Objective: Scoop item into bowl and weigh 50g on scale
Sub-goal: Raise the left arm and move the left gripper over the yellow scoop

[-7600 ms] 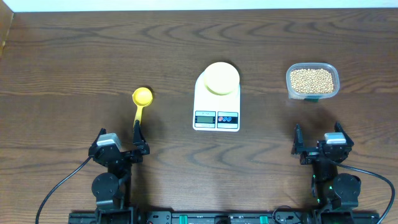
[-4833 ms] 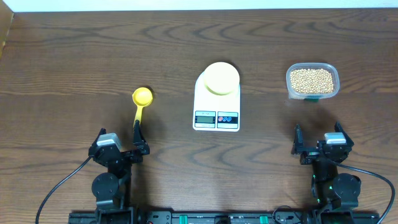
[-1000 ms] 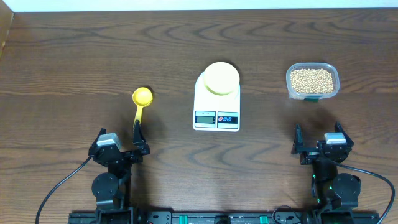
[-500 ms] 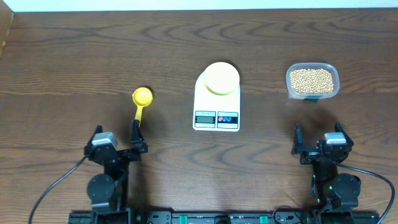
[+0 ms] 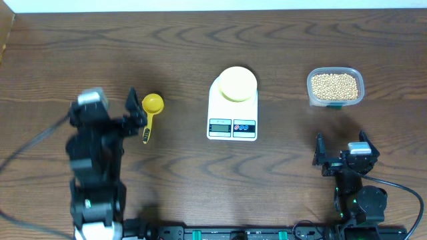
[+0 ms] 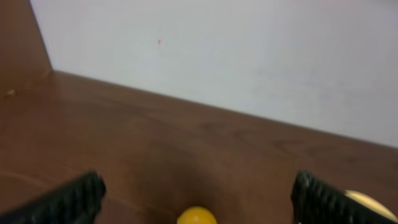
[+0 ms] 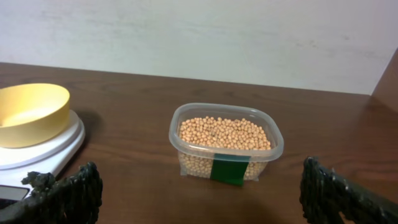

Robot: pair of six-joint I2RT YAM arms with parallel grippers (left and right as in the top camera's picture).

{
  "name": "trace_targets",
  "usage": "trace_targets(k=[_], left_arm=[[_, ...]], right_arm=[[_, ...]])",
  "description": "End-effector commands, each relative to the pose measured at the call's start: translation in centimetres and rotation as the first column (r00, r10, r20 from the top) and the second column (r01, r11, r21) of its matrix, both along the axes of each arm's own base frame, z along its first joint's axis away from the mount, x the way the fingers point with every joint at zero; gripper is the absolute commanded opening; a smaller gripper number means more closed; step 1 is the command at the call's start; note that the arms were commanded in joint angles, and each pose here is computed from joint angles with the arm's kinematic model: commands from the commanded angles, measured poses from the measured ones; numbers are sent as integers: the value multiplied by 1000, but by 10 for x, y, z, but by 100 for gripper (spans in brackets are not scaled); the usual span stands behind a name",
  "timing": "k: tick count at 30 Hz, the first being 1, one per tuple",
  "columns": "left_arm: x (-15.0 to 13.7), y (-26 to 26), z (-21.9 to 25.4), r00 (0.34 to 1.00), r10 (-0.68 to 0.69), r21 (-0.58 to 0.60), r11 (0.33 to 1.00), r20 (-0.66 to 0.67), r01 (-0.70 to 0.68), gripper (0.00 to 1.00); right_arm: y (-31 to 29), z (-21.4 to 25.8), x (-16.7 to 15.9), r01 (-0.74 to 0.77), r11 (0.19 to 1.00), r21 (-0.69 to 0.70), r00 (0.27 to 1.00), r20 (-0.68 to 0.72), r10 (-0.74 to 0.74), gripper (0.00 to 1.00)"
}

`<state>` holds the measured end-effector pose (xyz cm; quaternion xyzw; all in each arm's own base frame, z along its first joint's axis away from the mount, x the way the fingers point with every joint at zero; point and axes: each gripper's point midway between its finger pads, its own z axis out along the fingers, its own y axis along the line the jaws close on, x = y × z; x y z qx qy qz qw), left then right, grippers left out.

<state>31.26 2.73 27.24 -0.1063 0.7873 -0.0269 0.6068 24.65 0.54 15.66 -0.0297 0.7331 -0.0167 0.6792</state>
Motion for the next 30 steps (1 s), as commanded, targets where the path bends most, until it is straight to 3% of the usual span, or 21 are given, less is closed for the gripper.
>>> trace_targets(k=[1, 7, 12, 20, 25, 30], left_arm=[[24, 11, 6, 994, 52, -61, 996, -98, -58, 97], [61, 24, 7, 945, 64, -146, 983, -320, -116, 98], [81, 33, -10, 856, 46, -202, 964, -515, -173, 98], [118, 29, -61, 805, -23, -251, 955, -593, -158, 98], [144, 36, -85, 807, -12, -243, 956, -590, -163, 97], [151, 37, -141, 731, -27, -228, 957, -682, -177, 97]], right_arm=[[1, -1, 0, -2, 1000, -9, 1000, -1, 2, 99], [1, -1, 0, -2, 1000, -9, 1000, -1, 2, 99], [1, -1, 0, -2, 1000, -9, 1000, -1, 2, 99], [1, -1, 0, -2, 1000, -10, 1000, -1, 2, 99], [1, -1, 0, -2, 1000, -9, 1000, -1, 2, 99], [1, -1, 0, -2, 1000, -9, 1000, -1, 2, 99]])
